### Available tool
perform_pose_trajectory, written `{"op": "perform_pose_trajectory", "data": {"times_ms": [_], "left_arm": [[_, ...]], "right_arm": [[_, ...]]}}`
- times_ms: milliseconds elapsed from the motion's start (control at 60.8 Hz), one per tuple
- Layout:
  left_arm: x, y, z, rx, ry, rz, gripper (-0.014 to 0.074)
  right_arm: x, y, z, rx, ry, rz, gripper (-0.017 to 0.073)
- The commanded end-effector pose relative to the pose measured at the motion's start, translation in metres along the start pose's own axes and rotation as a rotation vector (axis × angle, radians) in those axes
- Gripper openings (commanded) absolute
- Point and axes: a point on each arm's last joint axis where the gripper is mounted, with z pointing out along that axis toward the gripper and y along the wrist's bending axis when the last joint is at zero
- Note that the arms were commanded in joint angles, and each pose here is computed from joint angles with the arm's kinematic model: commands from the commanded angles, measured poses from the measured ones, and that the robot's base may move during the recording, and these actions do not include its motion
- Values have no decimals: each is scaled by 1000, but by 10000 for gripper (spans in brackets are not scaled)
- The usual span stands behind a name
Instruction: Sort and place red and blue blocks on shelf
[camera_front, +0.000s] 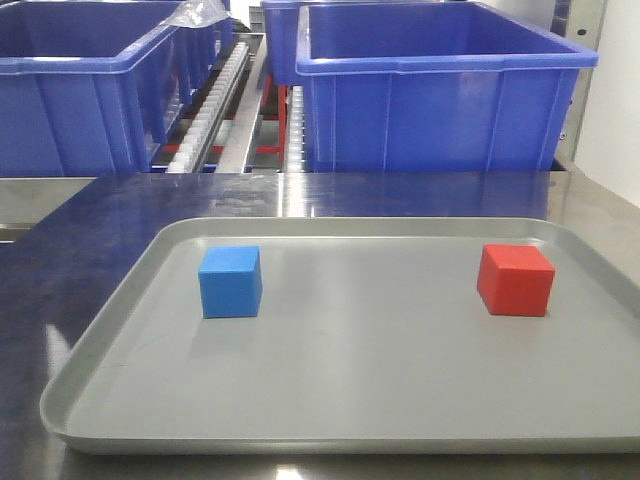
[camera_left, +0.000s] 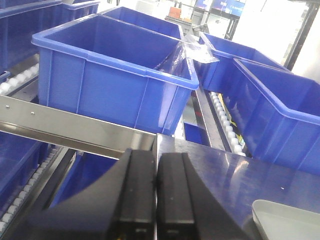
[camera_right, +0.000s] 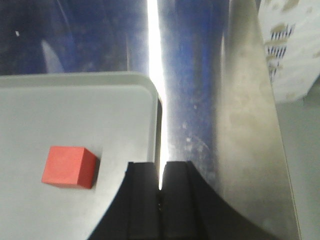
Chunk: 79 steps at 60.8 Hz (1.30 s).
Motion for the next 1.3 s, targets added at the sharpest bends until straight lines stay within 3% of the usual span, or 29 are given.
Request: {"op": "perform_pose_trajectory", "data": {"times_ms": [0,494,593,691,774,856,1284], "left_arm": [[-1,0,-1,22,-70,0,148],[-1,0,-1,22,-70,0,148],[-1,0,-1,22,-70,0,148],[-1,0,-1,22,-70,0,148],[-1,0,-1,22,-70,0,148],[-1,0,-1,22,-70,0,148],[-1,0,-1,22,-70,0,148]], "right_arm": [[-23,6,-6,-15,-40,4,59],[-34,9,7,-1,50,8,65],[-32,8,15,6,92,10,183],[-30,8,22,12,116,11,421],[-30,8,27,12,128,17,533],[-33,10,30,6,135,23,551],[-43,41,57,-64,201,-55,551]]}}
